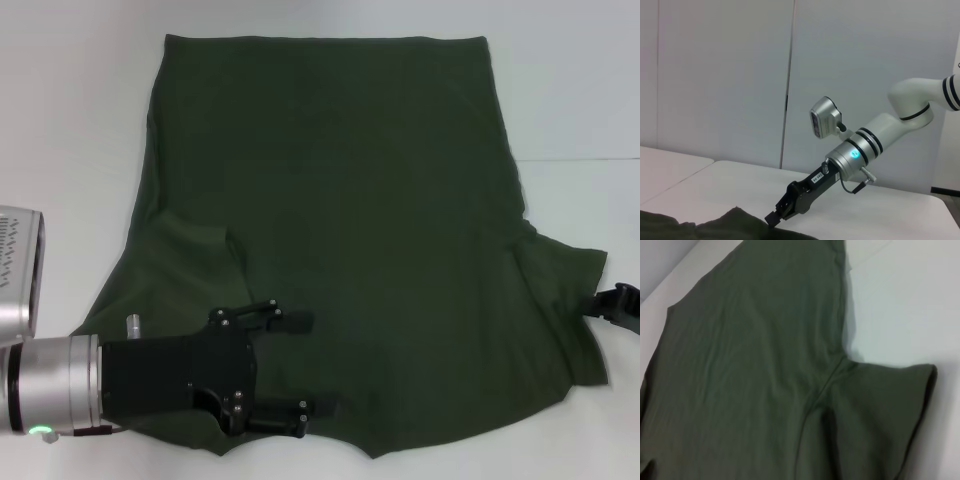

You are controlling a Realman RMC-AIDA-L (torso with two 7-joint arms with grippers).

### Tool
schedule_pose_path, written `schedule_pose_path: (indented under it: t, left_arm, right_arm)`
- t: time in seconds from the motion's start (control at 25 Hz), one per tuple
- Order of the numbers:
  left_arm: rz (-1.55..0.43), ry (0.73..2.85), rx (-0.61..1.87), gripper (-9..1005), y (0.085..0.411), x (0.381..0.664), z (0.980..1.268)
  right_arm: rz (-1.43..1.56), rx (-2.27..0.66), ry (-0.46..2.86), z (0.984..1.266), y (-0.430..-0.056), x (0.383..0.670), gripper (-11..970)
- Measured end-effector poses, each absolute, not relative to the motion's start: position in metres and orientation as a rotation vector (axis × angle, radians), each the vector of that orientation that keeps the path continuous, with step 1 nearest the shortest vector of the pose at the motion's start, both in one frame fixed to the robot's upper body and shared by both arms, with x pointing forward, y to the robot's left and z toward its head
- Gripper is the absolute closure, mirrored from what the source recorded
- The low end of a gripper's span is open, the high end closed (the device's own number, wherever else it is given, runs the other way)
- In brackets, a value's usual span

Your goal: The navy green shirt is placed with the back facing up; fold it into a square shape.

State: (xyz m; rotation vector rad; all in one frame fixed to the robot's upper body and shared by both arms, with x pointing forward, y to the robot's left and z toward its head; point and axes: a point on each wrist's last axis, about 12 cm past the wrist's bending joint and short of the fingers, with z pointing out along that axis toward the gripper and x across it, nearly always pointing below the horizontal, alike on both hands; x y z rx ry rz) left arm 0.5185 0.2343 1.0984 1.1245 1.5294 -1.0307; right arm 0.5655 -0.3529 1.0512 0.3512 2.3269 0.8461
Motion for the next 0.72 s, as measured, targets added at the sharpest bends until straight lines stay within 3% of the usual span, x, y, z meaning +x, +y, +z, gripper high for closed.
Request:
schedule_pose_path:
  t: [0.72]
  left_arm:
    - [-1.037,1.524,1.116,74,0.235,0.517,1.099]
  right_arm:
    - [0.785,0.413,2.134,1.062,-0.369,0.576,954]
